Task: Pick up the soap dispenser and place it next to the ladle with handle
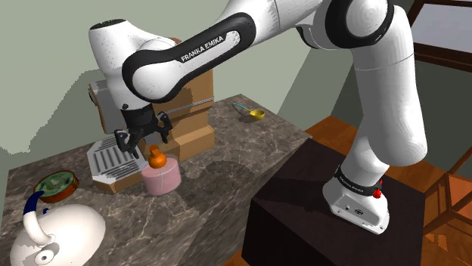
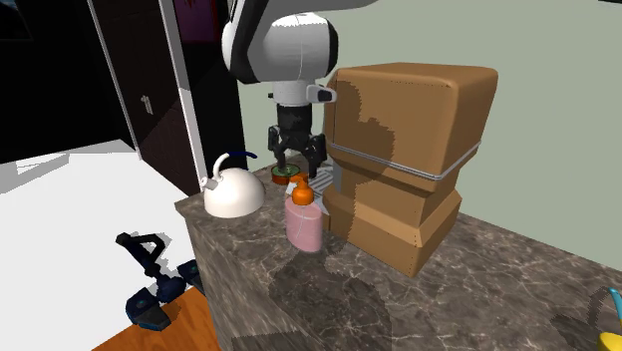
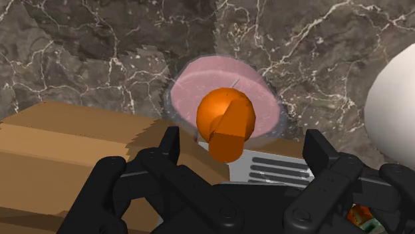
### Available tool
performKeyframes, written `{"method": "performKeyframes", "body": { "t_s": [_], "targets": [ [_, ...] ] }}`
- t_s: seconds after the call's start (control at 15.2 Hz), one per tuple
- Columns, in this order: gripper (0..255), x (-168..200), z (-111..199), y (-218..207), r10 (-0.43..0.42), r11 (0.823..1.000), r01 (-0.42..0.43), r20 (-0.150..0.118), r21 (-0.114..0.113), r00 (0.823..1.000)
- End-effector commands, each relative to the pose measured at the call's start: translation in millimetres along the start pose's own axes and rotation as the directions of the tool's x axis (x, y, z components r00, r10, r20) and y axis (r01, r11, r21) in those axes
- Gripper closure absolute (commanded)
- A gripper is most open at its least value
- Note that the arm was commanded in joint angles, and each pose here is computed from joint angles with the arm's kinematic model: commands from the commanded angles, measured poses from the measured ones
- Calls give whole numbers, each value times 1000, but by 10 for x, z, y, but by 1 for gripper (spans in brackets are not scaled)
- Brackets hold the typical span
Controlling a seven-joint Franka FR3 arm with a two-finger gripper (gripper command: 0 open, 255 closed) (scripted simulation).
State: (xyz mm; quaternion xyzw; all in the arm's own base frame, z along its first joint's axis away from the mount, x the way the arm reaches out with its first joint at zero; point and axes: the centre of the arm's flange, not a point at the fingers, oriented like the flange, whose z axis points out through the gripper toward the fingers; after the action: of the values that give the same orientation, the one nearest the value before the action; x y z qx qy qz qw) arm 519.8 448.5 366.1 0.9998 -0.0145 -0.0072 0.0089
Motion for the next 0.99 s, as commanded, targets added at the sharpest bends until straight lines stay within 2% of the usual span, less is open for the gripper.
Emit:
{"method": "performKeyframes", "body": {
  "t_s": [0.0,0.53,0.59,0.92],
  "targets": [
    [0,68,216,85,16,1000,-16,10,-11,1000],
    [0,67,246,85,16,1000,-16,10,-11,1000],
    [255,66,230,80,16,1000,-16,10,-11,1000],
    [255,88,190,58,16,1000,-16,10,-11,1000]
  ]
}}
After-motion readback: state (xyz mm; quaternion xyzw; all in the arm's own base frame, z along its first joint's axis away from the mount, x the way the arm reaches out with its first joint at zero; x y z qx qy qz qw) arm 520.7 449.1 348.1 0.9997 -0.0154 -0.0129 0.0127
